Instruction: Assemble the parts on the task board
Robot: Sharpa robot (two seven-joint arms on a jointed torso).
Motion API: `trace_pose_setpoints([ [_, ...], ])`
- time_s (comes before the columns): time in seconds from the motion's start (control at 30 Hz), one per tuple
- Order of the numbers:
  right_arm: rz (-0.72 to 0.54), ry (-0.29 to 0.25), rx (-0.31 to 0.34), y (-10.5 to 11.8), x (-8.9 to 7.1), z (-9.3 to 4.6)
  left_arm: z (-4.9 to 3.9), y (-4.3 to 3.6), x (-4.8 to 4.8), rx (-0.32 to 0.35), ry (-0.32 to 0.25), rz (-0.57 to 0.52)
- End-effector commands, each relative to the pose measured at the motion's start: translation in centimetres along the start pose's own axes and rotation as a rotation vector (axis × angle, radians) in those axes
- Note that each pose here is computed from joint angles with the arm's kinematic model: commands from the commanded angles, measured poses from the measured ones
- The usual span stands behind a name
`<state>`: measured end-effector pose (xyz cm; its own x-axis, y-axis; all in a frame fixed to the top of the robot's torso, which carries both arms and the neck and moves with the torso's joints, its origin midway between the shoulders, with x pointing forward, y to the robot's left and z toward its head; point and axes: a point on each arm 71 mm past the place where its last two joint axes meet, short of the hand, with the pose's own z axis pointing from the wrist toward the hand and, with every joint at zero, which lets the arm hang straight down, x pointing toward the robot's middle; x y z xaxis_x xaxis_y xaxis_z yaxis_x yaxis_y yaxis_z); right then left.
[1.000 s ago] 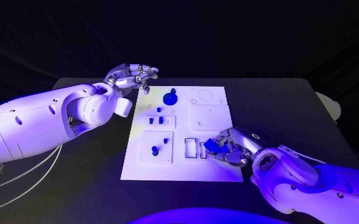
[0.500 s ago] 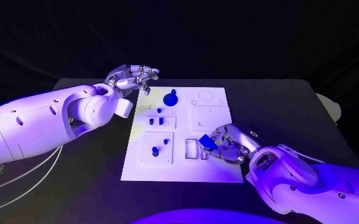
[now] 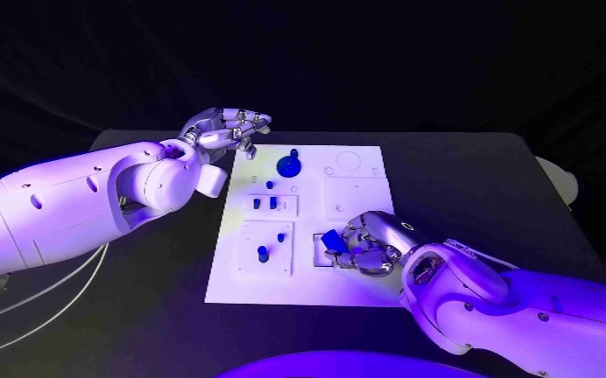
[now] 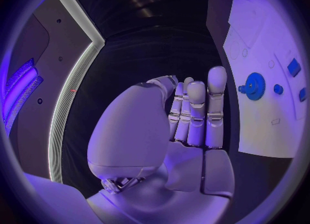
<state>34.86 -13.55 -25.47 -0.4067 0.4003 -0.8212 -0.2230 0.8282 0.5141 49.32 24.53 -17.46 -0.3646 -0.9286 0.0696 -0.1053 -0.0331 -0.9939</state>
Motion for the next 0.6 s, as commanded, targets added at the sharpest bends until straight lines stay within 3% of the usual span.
trace_pose_setpoints([
  [0.03, -0.011, 0.022, 0.009, 0.1, 0.3, 0.3, -0.01, -0.10, 0.28, 0.004, 0.020, -0.010],
  [0.33, -0.055, 0.091, 0.024, 0.3, 1.0, 0.9, -0.10, -0.13, 0.24, 0.005, 0.025, -0.012],
  [0.6, -0.070, 0.100, 0.030, 0.2, 1.2, 1.3, -0.11, -0.13, 0.25, 0.006, 0.028, -0.012],
])
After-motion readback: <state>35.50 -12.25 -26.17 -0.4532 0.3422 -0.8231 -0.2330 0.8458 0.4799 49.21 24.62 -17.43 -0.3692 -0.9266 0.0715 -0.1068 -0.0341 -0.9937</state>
